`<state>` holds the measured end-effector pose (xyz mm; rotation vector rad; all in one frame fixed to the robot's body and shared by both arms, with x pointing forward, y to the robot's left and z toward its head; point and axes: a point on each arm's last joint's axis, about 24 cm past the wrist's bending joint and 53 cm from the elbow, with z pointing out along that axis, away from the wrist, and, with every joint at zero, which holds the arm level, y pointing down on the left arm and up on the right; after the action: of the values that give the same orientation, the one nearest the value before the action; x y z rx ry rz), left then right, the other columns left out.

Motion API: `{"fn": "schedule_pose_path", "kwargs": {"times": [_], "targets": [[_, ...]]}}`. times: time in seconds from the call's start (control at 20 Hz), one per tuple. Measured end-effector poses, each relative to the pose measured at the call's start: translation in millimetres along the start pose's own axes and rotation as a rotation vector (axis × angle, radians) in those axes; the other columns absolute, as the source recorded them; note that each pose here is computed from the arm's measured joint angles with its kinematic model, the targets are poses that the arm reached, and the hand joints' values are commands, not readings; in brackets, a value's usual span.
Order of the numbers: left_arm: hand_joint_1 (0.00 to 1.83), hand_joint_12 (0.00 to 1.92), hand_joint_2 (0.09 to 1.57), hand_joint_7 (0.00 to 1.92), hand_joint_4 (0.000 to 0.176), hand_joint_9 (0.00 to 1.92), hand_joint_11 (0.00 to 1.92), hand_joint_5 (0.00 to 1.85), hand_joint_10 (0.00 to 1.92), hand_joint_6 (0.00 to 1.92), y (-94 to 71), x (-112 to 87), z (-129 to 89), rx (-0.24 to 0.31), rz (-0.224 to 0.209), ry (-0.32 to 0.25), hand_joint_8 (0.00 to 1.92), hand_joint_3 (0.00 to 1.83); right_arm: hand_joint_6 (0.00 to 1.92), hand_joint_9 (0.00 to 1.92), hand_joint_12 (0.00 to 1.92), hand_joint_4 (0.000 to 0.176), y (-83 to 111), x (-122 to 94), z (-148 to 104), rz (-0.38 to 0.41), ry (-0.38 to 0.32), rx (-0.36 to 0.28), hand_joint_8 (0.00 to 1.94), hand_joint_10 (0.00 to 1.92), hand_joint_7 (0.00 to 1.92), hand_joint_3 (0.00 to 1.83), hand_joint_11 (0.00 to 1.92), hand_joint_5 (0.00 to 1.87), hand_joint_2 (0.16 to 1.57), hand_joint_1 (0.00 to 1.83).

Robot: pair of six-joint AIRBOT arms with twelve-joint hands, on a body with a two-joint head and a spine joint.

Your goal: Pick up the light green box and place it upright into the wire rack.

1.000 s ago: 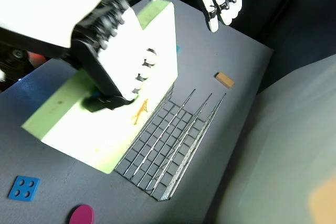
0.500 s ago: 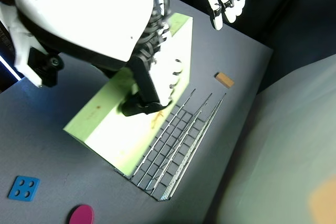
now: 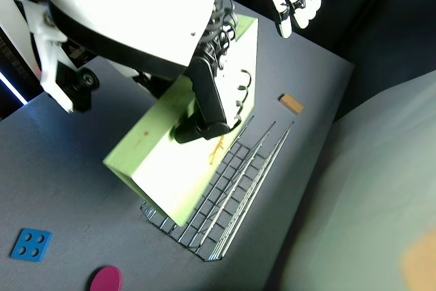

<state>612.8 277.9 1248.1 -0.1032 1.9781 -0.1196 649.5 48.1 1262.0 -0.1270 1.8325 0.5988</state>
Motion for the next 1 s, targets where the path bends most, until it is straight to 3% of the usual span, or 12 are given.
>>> {"fn": "schedule_pose_path", "kwargs": {"times": [0.35, 0.4, 0.45, 0.65, 0.7, 0.8, 1.0], "targets": [[0.21, 0.44, 1.08, 0.1, 0.0, 0.1, 0.0, 0.12, 0.0, 0.0, -0.5, 0.0, 0, 0.001, 0.0, 0.0, 0.0, 0.0, 0.84, 1.07, 1.35, 0.0, 0.0, 0, 0, 0.0, -0.001, 0.001, 0.98, 0.96, 1.12, 0.0, 0.94, 0.97, 1.09, 1.27], [0.21, 0.44, 1.09, 0.09, 0.0, 0.1, 0.0, 0.12, 0.0, 0.0, -0.9, 0.0, 0, 0.002, 0.0, 0.0, 0.0, 0.0, 0.91, 0.95, 1.35, 0.0, 0.1, -2, 0, 0.008, 0.001, 0.002, 1.01, 1.24, 1.02, 0.01, 0.92, 0.87, 1.12, 1.35], [0.21, 0.44, 1.09, 0.09, 0.0, 0.1, 0.0, 0.12, 0.0, 0.0, -0.9, 0.2, 0, 0.002, 0.001, 0.0, 0.0, 0.0, 0.95, 0.92, 1.37, 0.0, -0.4, -2, -1, 0.016, 0.005, 0.004, 1.03, 1.31, 0.99, 0.0, 0.91, 0.84, 1.13, 1.37], [0.18, 0.44, 1.1, 0.09, 0.0, 0.1, 0.0, 0.11, 0.0, 0.0, -1.1, 0.4, 0, 0.002, 0.001, 0.001, 0.0, 0.01, 0.92, 0.93, 1.38, 0.0, 4.4, -15, -11, 0.026, -0.012, -0.009, 1.0, 1.31, 1.0, 0.0, 0.92, 0.87, 1.12, 1.37], [0.18, 0.44, 1.1, 0.09, 0.0, 0.1, 0.0, 0.12, 0.0, 0.0, -1.7, 0.3, -1, 0.004, 0.002, 0.0, 0.0, 0.01, 0.89, 1.0, 1.38, 0.0, 5.6, -14, -13, 0.027, -0.009, -0.012, 1.0, 1.11, 1.08, 0.0, 0.93, 0.94, 1.1, 1.28], [0.18, 0.45, 1.08, 0.09, 0.0, 0.1, 0.0, 0.12, 0.0, 0.0, -3.5, 0.8, -1, 0.007, 0.004, 0.0, 0.0, 0.0, 0.95, 0.92, 1.39, 0.0, 7.2, -10, -15, 0.037, 0.007, -0.016, 1.03, 1.32, 0.98, 0.0, 0.9, 0.84, 1.13, 1.37], [0.18, 0.45, 1.08, 0.1, 0.0, 0.1, 0.0, 0.13, 0.0, 0.01, -3.5, 1.0, -1, 0.007, 0.003, 0.001, 0.01, 0.0, 0.96, 0.92, 1.37, 0.0, 4.5, -4, -14, 0.025, 0.017, -0.011, 1.04, 1.33, 0.97, 0.0, 0.93, 0.83, 1.14, 1.37]]}}
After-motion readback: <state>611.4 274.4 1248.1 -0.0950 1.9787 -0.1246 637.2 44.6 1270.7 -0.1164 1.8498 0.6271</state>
